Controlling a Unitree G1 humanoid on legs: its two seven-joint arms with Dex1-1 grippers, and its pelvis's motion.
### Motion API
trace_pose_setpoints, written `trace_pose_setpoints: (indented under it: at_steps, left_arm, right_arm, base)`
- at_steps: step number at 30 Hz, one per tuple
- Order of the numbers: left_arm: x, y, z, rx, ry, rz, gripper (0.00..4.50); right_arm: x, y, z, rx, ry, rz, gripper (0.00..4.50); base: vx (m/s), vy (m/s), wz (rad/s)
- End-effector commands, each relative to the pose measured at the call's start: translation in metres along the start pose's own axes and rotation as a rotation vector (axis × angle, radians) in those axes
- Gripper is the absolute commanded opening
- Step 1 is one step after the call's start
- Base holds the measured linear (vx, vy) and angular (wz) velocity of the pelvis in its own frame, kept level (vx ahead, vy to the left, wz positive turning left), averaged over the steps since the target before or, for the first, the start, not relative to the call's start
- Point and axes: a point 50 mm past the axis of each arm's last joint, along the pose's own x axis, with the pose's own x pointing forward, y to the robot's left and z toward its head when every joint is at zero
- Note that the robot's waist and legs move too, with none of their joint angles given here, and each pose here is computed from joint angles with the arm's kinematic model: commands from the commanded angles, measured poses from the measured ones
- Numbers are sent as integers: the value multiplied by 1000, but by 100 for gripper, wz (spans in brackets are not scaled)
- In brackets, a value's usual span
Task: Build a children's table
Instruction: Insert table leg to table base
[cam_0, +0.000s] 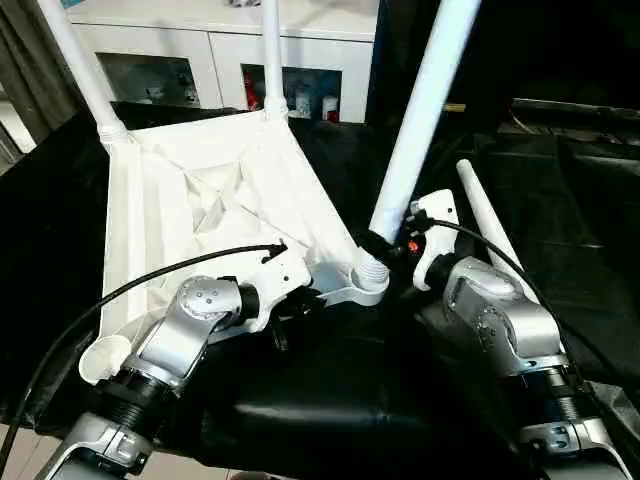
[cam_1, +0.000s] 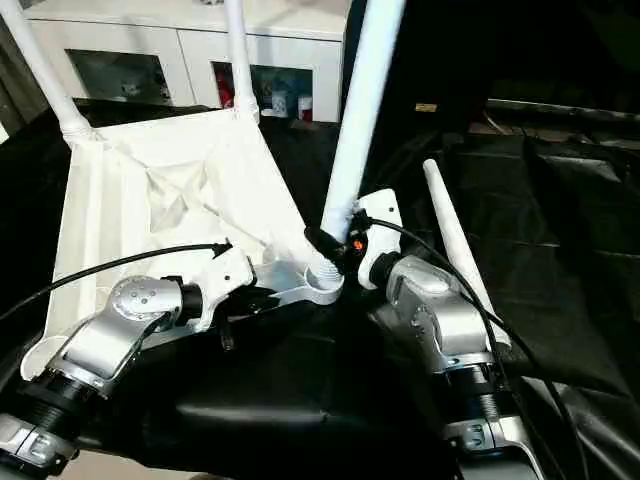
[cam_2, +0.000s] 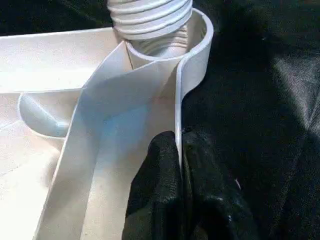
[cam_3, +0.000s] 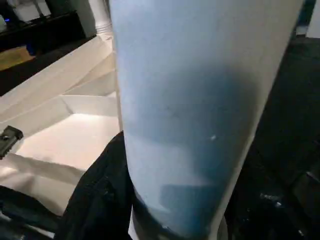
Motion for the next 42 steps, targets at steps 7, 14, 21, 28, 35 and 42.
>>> trace_pose_setpoints:
  at_steps: [7,14,21,28,35,42]
  left_arm:
    - [1,-3,1,4,-43,-14,0]
    - [-2,0,0,19,-30,-21,0]
    - [-3,3,0,33,-14,-25,0]
    - [-3,6,-1,38,-4,-17,0]
    - [-3,7,-1,44,-2,-29,0]
    - [-3,8,-1,52,5,-34,0]
  right_arm:
    - [4,7,-12,-7,89,73,191]
    - [3,7,-8,-28,111,90,191]
    - [3,8,-3,-74,152,108,191]
    - [-3,4,4,-142,181,88,191]
    - [-2,4,7,-137,156,92,191]
    - [4,11,6,-132,154,110,191]
  base:
    - [0,0,0]
    - [0,0,0]
    - [0,0,0]
    - [0,0,0]
    - [0,0,0]
    - [0,0,0]
